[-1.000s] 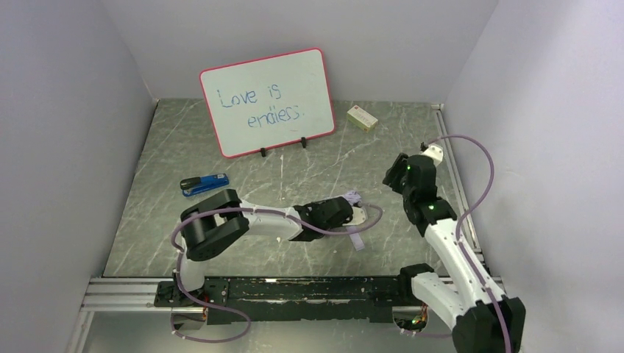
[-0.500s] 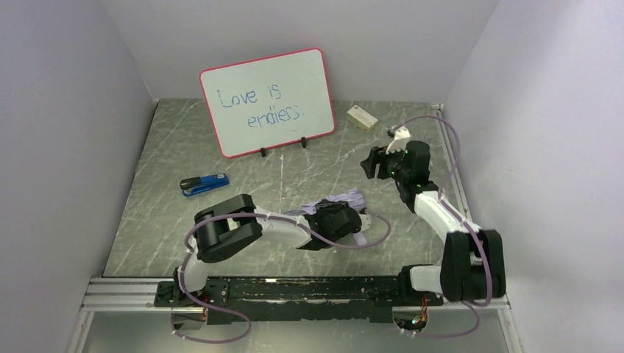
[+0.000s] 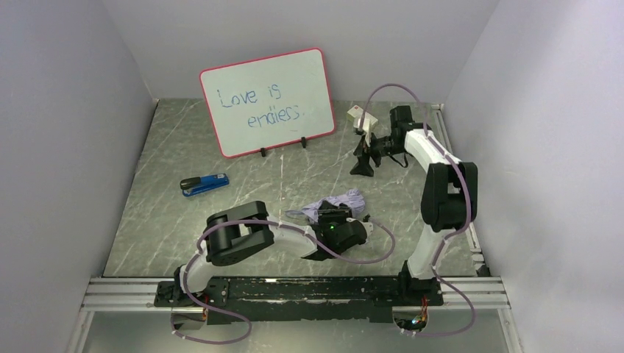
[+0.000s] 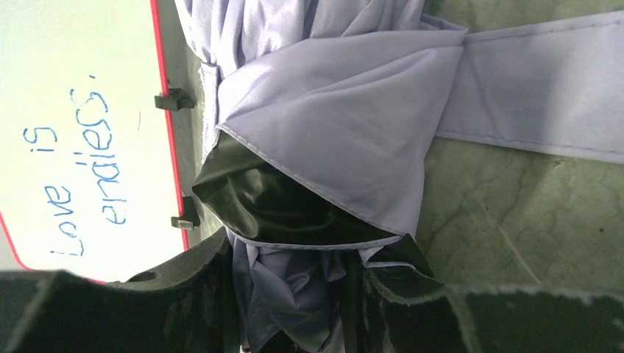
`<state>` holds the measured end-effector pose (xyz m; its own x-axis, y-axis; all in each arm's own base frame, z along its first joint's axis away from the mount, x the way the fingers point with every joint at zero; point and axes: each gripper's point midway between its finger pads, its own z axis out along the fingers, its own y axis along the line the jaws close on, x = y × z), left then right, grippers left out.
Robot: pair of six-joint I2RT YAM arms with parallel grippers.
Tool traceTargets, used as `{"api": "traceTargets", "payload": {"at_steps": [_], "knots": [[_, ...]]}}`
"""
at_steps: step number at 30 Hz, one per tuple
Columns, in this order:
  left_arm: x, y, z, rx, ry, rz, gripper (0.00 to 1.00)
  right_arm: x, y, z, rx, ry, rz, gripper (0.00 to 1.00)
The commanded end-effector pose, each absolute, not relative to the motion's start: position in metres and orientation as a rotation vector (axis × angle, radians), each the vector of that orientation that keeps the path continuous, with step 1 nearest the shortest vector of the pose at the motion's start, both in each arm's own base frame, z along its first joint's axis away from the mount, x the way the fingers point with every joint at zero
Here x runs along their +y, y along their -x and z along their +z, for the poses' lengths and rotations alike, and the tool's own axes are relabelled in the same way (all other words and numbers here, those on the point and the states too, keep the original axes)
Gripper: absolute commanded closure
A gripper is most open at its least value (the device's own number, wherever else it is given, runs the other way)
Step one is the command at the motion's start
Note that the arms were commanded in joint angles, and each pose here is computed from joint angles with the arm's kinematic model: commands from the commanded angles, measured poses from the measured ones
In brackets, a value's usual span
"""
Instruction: Put away the umbrella
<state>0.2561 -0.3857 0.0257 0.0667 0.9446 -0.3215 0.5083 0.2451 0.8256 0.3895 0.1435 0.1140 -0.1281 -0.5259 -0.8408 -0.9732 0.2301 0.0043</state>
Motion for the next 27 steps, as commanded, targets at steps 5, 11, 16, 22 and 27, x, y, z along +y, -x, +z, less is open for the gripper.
{"api": "traceTargets", "payload": {"at_steps": [5,11,16,22,27], "knots": [[-0.319,-0.237,-0.062,1.634,-1.754,0.781,0.95,0.158,-0.330,0.090,1.821,1.561,0.933,0.17],[-0.322,-0.237,-0.063,1.613,-1.767,0.780,0.95,0.166,-0.311,0.082,1.834,1.642,0.960,0.18],[-0.322,-0.236,-0.064,1.599,-1.787,0.787,0.95,0.173,-0.289,0.082,1.876,1.687,0.975,0.18],[-0.321,-0.236,-0.064,1.580,-1.808,0.794,0.95,0.170,-0.276,0.075,1.953,1.720,0.941,0.18],[-0.322,-0.235,-0.064,1.588,-1.797,0.778,0.95,0.153,-0.272,0.042,2.106,1.774,0.841,0.20]]}}
